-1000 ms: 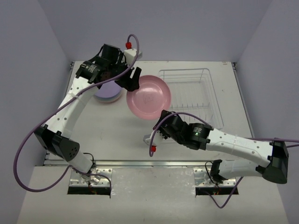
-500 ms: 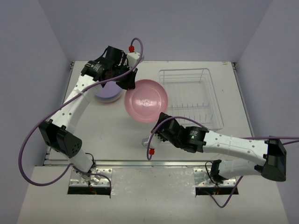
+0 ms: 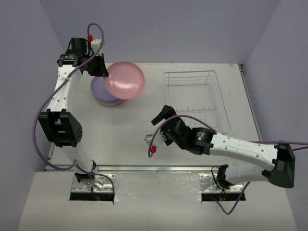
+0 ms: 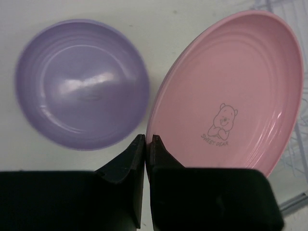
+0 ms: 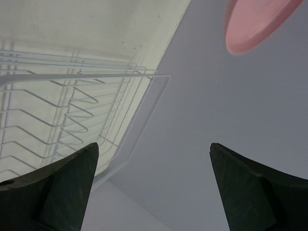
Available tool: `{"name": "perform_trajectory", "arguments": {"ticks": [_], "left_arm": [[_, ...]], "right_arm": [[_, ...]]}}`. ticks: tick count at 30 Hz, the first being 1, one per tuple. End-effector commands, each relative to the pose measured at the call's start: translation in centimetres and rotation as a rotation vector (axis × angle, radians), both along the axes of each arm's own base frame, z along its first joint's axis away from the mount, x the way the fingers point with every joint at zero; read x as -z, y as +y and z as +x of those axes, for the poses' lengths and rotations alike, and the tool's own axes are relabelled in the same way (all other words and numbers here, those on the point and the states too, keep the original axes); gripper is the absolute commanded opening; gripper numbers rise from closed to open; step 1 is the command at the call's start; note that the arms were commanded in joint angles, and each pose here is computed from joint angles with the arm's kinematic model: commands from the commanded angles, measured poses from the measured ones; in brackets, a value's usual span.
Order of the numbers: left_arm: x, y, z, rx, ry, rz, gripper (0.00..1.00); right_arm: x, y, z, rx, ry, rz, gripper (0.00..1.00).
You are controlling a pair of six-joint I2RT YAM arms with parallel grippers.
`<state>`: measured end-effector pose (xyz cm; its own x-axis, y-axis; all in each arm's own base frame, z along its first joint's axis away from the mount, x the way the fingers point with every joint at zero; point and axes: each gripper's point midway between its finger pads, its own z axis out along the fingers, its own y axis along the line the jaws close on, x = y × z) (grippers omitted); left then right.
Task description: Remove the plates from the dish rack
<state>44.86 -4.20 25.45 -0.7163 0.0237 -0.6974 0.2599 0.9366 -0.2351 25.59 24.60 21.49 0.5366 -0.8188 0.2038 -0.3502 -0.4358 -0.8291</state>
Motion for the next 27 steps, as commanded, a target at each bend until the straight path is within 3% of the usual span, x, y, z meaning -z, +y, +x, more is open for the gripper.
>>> {"name": "perform_trajectory", "arguments": {"ticks": [1,10,20,22,27], "left_arm": [[-0.5,6.1,3.7,-0.208,-0.074,0.053,0.00],[4.6,12.1,6.6,-0.372,0.010,0.115,0.00],[8.6,13.7,8.3,-0.419,0.056,0.158,0.01],[9.0,14.0,8.5,-0.430,0.060,0.166,0.13],[7.7,14.2,8.6,-0.444,0.035,0.168,0.72]], "right_arm": [[-3.1,-1.3,2.0,0.170,0.058,0.208,0.99],[-3.3,-5.7,4.6,0.489,0.329,0.437,0.99],[-2.9,-8.0,4.6,0.601,0.422,0.525,0.99],[-3.1,-8.2,4.7,0.618,0.441,0.544,0.99],[-3.9,-8.9,5.0,0.704,0.534,0.670,0.99]]}}
